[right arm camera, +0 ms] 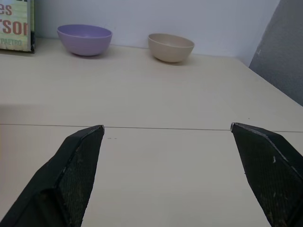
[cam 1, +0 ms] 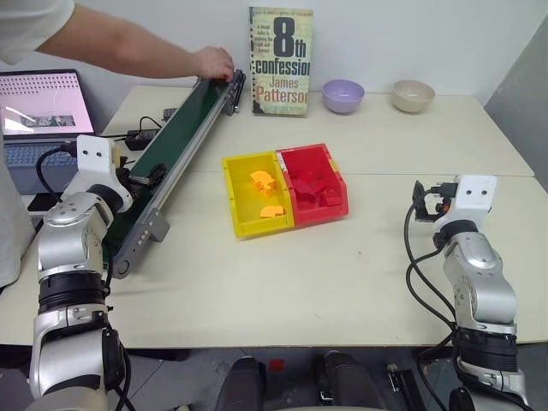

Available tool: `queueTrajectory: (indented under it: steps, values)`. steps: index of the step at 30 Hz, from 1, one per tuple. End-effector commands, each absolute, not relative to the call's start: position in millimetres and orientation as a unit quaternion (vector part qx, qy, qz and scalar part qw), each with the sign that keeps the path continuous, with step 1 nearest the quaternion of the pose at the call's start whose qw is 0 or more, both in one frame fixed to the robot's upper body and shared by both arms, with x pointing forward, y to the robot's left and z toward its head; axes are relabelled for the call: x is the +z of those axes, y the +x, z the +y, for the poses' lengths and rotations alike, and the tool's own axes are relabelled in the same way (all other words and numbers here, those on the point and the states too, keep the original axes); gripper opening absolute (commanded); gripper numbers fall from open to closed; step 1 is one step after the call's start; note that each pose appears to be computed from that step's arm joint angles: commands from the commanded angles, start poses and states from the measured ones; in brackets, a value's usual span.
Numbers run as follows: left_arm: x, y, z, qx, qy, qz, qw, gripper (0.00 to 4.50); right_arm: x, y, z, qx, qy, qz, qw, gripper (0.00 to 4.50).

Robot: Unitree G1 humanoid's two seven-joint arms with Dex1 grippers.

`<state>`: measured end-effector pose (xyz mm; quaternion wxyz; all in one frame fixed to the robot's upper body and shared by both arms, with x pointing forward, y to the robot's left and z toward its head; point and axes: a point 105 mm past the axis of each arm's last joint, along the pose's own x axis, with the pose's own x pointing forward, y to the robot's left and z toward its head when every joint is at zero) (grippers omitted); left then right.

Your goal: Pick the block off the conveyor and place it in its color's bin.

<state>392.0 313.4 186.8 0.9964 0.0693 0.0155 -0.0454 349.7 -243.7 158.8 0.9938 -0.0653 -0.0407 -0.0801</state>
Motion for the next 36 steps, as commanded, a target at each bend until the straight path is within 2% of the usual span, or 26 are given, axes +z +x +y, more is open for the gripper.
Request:
queueTrajectory:
  steps: [1, 26, 27, 29, 30, 31, 34, 36]
  values:
    - [205.8, 388.5, 314.1, -0.047, 0.086, -0.01, 0.995, 4.44, 175.3, 346.9, -247.4, -0.085, -0.069, -0.068, 0.992, 4.5]
    - [204.6, 380.1, 319.6, -0.04, 0.061, -0.017, 0.997, 4.44, 182.3, 349.9, -239.0, -0.065, -0.076, -0.071, 0.992, 4.5]
    - [205.3, 380.4, 319.3, -0.041, 0.055, -0.018, 0.997, 4.44, 186.9, 351.4, -232.0, -0.046, -0.085, -0.076, 0.992, 4.5]
    - [206.7, 381.5, 318.0, -0.045, 0.044, -0.021, 0.998, 4.44, 208.7, 353.5, -187.2, 0.075, -0.069, -0.096, 0.99, 4.5]
    - [207.1, 383.4, 316.9, -0.048, 0.041, -0.022, 0.998, 4.44, 220.8, 347.3, -153.6, 0.175, -0.065, -0.103, 0.977, 4.5]
    - [207.2, 384.7, 316.2, -0.049, 0.038, -0.022, 0.998, 4.44, 227.3, 340.0, -132.4, 0.242, -0.064, -0.105, 0.962, 4.5]
    - [208.9, 391.8, 312.8, -0.053, 0.038, -0.023, 0.998, 4.44, 245.1, 296.3, -78.3, 0.459, -0.041, -0.092, 0.883, 4.5]
    - [209.6, 395.5, 311.0, -0.056, 0.04, -0.023, 0.997, 4.44, 246.9, 274.6, -64.7, 0.537, -0.04, -0.07, 0.84, 4.5]
